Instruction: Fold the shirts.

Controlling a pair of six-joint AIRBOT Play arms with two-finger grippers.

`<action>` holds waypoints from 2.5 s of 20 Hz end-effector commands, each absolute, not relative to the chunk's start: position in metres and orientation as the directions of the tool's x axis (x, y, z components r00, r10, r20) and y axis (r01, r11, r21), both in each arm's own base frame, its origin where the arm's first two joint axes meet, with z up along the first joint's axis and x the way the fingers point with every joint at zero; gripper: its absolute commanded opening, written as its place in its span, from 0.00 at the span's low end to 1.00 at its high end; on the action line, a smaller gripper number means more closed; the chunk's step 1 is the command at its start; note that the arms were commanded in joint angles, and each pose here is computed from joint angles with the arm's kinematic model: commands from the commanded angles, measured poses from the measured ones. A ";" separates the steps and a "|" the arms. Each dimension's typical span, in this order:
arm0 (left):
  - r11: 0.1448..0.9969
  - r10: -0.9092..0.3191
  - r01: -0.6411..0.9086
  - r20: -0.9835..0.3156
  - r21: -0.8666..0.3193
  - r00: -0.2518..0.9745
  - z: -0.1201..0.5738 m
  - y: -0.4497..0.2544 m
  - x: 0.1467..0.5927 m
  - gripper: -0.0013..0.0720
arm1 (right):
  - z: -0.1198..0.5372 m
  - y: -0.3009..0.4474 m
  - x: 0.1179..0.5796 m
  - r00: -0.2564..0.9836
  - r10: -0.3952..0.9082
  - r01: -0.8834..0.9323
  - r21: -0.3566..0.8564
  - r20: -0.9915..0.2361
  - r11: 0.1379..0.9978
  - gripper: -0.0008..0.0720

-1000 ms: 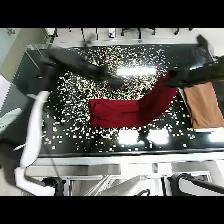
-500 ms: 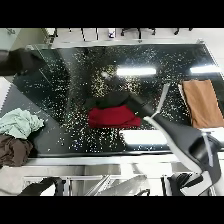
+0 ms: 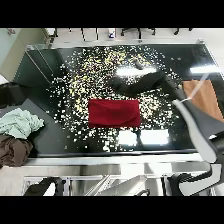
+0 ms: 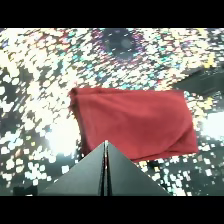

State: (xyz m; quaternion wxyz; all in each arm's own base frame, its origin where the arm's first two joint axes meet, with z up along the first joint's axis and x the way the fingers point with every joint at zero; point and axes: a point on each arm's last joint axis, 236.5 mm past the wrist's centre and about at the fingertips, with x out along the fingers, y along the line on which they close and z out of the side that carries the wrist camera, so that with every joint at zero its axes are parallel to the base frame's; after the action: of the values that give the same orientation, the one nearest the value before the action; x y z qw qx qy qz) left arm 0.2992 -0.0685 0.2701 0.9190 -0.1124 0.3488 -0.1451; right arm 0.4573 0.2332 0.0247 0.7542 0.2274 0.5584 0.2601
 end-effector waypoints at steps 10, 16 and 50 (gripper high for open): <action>0.942 -0.291 0.104 -0.618 -0.319 0.730 0.225 -0.055 0.244 0.04 | -0.104 0.172 0.407 -0.002 0.701 0.159 0.692 -0.713 0.704 0.98; 0.924 -0.363 0.169 -0.642 -0.344 0.676 0.210 -0.078 0.241 0.04 | -0.110 0.192 0.411 0.002 0.712 0.153 0.704 -0.702 0.693 0.13; 0.919 -0.365 0.190 -0.567 -0.345 0.739 0.228 -0.082 0.256 0.04 | 0.235 -0.265 0.538 0.949 0.128 0.099 0.660 -0.287 0.745 0.04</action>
State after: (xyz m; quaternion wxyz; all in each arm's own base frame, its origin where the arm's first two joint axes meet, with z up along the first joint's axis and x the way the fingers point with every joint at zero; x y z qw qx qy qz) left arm 0.2577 -0.0809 0.2295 0.9244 -0.1342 0.3244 -0.1490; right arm 0.5393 -0.2652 0.2178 0.9078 0.3830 0.1710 -0.0014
